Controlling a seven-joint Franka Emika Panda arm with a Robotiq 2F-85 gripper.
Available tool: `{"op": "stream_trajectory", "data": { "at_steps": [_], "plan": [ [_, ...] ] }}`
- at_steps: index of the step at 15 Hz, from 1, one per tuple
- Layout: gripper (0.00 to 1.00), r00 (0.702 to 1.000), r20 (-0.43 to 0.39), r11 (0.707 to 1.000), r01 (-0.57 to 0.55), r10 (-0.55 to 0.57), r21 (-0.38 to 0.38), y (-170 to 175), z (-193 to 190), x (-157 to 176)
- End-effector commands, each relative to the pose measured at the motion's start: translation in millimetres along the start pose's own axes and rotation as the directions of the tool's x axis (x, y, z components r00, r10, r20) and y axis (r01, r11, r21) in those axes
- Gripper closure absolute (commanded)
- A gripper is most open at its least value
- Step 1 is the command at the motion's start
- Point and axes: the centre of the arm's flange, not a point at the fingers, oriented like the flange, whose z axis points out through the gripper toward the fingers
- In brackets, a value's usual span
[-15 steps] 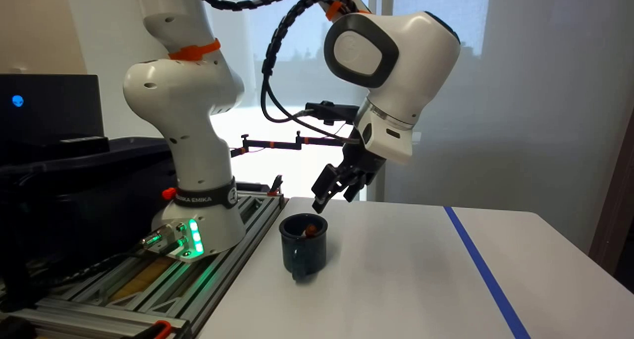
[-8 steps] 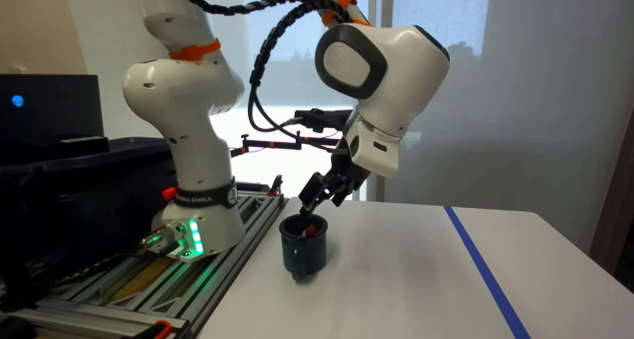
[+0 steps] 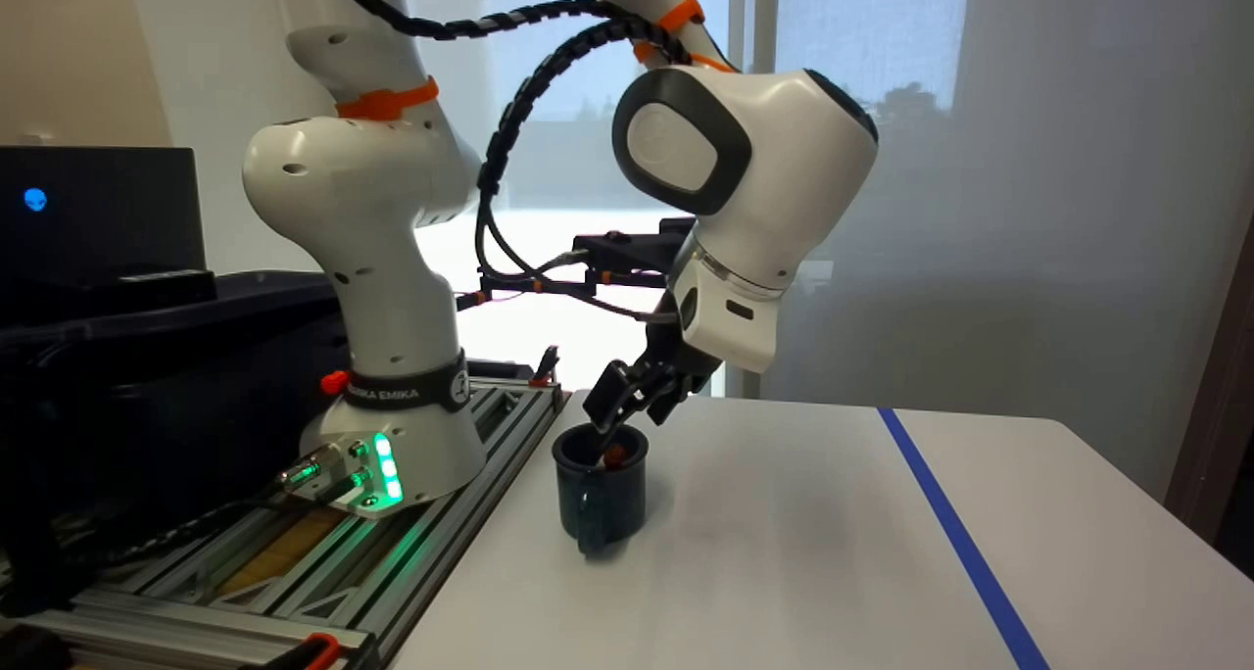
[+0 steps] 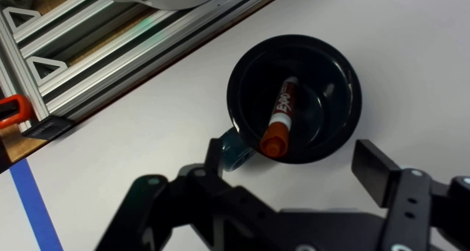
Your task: Put the red marker on the table.
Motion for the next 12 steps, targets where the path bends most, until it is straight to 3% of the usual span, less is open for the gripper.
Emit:
{"op": "stream_trajectory", "data": {
  "at_steps": [1,5,9,11,12],
  "plan": [
    [0.42,1.000,-0.009,1.000,0.003,-0.003,0.031,4.1,7.9,2.4],
    [0.74,1.000,-0.009,0.999,0.004,-0.004,0.034,4.5,12.5,4.0],
    [0.78,1.000,-0.008,0.999,0.009,-0.009,0.031,5.0,15.1,4.5],
    [0.74,1.000,-0.009,1.000,0.010,-0.009,0.028,5.4,16.2,4.7],
    [0.76,1.000,-0.009,1.000,0.010,-0.009,0.028,5.6,16.6,4.6]
  ]
}}
